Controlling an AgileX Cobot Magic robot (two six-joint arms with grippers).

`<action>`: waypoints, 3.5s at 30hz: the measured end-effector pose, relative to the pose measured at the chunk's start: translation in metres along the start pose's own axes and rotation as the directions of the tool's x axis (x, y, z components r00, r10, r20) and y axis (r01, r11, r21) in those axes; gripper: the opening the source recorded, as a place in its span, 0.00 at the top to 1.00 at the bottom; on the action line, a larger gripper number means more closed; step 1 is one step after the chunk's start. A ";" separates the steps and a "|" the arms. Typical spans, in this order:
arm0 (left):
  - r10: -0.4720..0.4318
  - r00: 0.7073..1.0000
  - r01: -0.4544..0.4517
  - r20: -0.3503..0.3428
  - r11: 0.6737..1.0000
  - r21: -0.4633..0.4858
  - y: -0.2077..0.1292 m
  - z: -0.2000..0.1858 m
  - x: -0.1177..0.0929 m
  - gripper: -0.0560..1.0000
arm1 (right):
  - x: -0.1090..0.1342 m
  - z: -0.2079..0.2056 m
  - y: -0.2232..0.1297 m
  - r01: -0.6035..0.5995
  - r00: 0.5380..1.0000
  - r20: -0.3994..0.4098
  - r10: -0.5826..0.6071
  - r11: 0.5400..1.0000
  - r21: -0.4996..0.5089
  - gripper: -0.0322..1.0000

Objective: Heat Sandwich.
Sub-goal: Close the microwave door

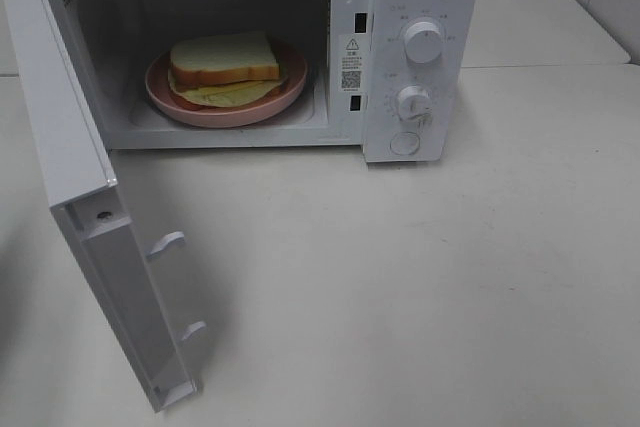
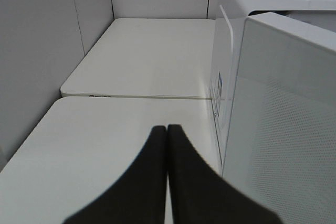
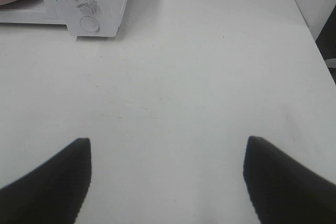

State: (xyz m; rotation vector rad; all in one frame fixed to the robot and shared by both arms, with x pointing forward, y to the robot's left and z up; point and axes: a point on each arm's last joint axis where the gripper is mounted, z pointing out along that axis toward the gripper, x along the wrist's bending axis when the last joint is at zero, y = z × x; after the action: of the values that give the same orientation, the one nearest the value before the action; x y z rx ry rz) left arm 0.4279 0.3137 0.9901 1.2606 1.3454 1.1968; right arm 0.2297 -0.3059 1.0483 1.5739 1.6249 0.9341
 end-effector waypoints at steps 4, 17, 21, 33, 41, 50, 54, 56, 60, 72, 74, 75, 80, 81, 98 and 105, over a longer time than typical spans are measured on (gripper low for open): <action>-0.013 1.000 0.013 0.006 1.000 0.003 -0.010 0.011 -0.001 0.95 | 0.000 0.000 0.000 0.000 1.000 0.000 0.000 1.000 0.000 0.23; 0.003 0.962 -0.009 0.273 1.000 0.017 -0.039 0.038 -0.026 0.95 | 0.000 0.000 0.000 0.000 1.000 0.000 0.000 1.000 0.000 0.23; 0.012 0.935 -0.021 0.353 1.000 0.021 -0.042 0.040 -0.042 0.95 | 0.000 0.000 0.000 0.000 1.000 0.000 0.000 1.000 0.000 0.23; 0.039 0.908 -0.056 0.418 0.998 0.029 -0.050 0.036 -0.074 0.95 | 0.000 0.000 0.000 0.000 1.000 0.000 0.000 1.000 0.000 0.23; 0.018 0.910 -0.045 0.413 0.997 0.056 -0.057 0.037 -0.092 0.95 | 0.000 0.000 0.000 0.000 1.000 0.000 0.000 1.000 0.000 0.23; 0.011 0.921 -0.030 0.390 0.999 0.043 -0.055 0.047 -0.116 0.95 | 0.000 0.000 0.000 0.000 1.000 0.000 0.000 1.000 0.000 0.23; 0.013 0.921 -0.026 0.389 0.999 0.028 -0.053 0.052 -0.129 0.95 | 0.000 0.000 0.000 0.000 1.000 0.000 0.000 1.000 0.000 0.23; 0.007 0.921 -0.017 0.389 1.000 0.024 -0.052 0.056 -0.134 0.95 | 0.000 0.000 0.000 0.000 1.000 0.000 0.000 1.000 0.000 0.23; -0.014 0.924 -0.003 0.383 0.999 0.043 -0.052 0.062 -0.145 0.95 | 0.000 0.000 0.000 0.000 1.000 0.000 0.000 1.000 0.000 0.23; -0.025 0.927 0.014 0.373 0.999 0.032 -0.044 0.084 -0.178 0.95 | 0.000 0.000 0.000 0.000 1.000 0.000 0.000 1.000 0.000 0.23; -0.033 0.931 0.018 0.364 0.999 0.046 -0.043 0.088 -0.183 0.95 | 0.000 0.000 0.000 0.000 1.000 0.000 0.000 1.000 0.000 0.23; -0.033 0.931 0.018 0.364 0.999 0.046 -0.043 0.088 -0.183 0.95 | 0.000 0.000 0.000 0.000 1.000 0.000 0.000 1.000 0.000 0.23; -0.039 0.936 0.027 0.350 0.999 0.039 -0.037 0.096 -0.194 0.95 | 0.000 0.000 0.000 0.000 1.000 0.000 0.000 1.000 0.000 0.23; -0.038 0.935 0.029 0.354 0.999 0.032 -0.034 0.100 -0.200 0.95 | 0.000 0.000 0.000 0.000 1.000 0.000 0.000 1.000 0.000 0.23; -0.023 0.931 0.009 0.365 0.999 0.039 -0.034 0.118 -0.253 0.95 | 0.000 0.000 0.000 0.000 1.000 0.000 0.000 1.000 0.000 0.23; 0.000 0.925 -0.018 0.380 0.999 0.042 -0.033 0.125 -0.267 0.95 | 0.000 0.000 0.000 0.000 1.000 0.000 0.000 1.000 0.000 0.23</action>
State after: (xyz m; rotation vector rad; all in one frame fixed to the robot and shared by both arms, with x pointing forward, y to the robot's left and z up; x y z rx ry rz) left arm 0.5657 0.0547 0.9425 1.4455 1.0827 0.8727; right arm 0.2297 -0.3059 1.0483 1.5739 1.6249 0.9341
